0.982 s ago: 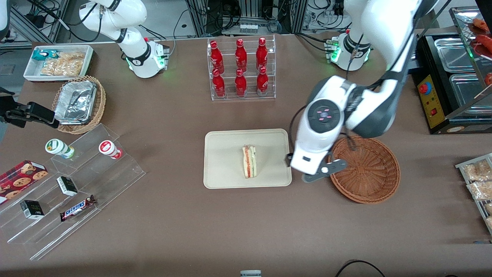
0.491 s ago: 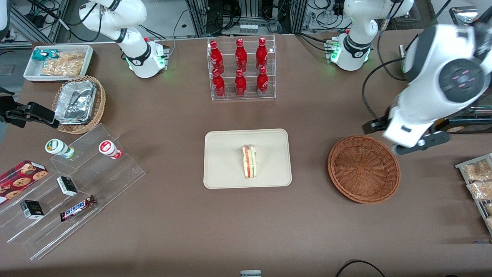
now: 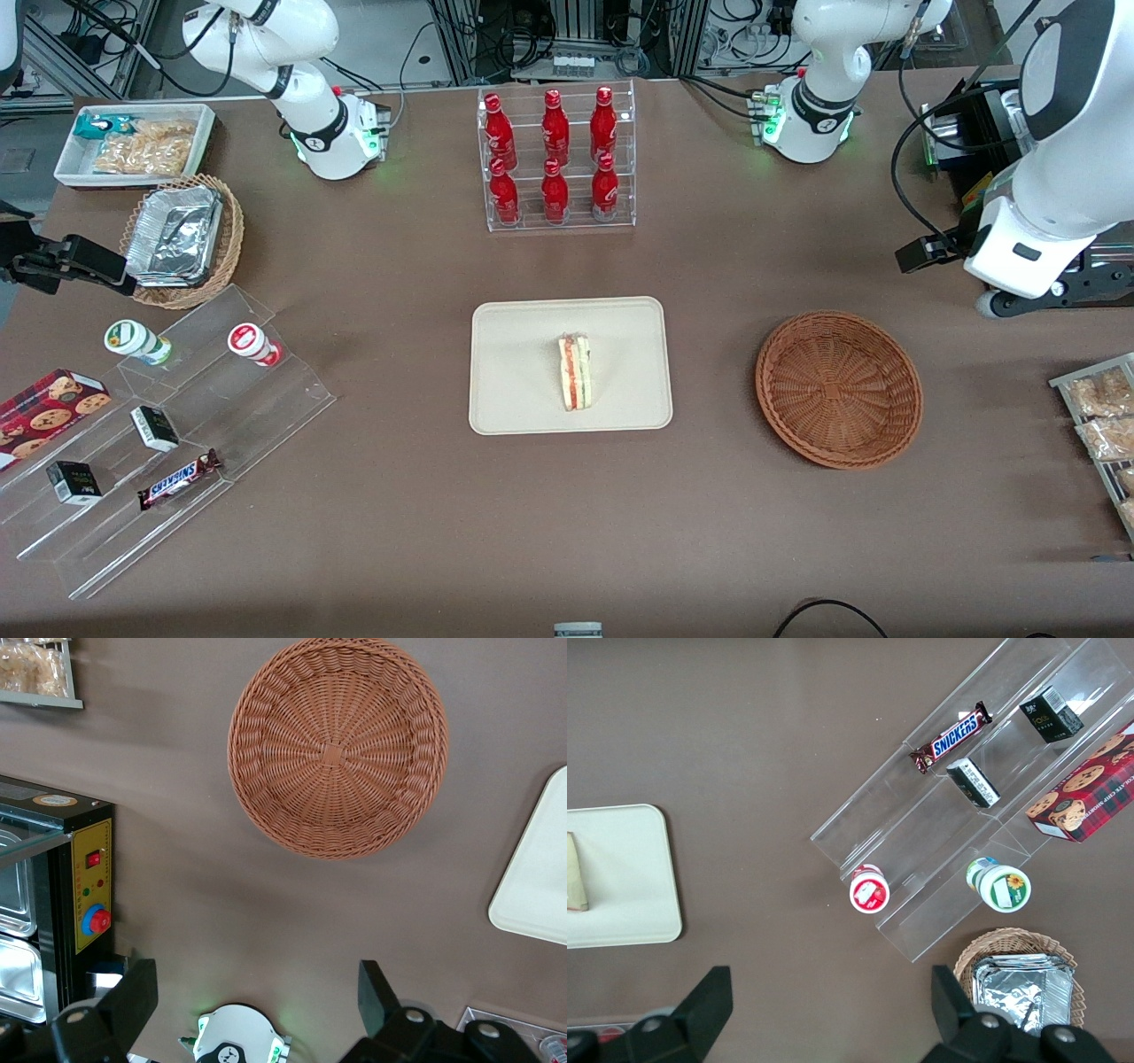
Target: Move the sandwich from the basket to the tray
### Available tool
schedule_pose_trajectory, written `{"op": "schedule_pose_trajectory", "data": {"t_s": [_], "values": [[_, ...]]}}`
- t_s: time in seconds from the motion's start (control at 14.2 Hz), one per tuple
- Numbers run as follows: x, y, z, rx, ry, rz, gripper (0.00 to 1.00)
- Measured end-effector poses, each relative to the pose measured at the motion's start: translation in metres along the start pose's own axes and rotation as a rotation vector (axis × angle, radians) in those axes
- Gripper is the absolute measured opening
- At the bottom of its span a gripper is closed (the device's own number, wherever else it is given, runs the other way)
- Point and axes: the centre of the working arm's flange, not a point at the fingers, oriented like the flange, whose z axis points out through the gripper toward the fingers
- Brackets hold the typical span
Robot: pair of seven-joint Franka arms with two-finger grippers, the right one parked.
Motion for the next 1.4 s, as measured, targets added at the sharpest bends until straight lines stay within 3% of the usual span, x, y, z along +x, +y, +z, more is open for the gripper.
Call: {"op": "schedule_pose_trajectory", "data": {"t_s": [0.28,0.42,0.56,0.91,1.4], "values": [[0.001,-0.003,-0.003,0.003,0.009,-0.004,1.00],[0.005,-0.015,-0.006,-0.053,-0.002,-0.013,1.00],[0.010,-0.038,-0.010,-0.093,0.016,0.053,1.00],[0.005,-0.046,-0.019,-0.108,0.091,0.117,1.00],[0.002,-0.045,-0.013,-0.108,0.102,0.124,1.00]]}}
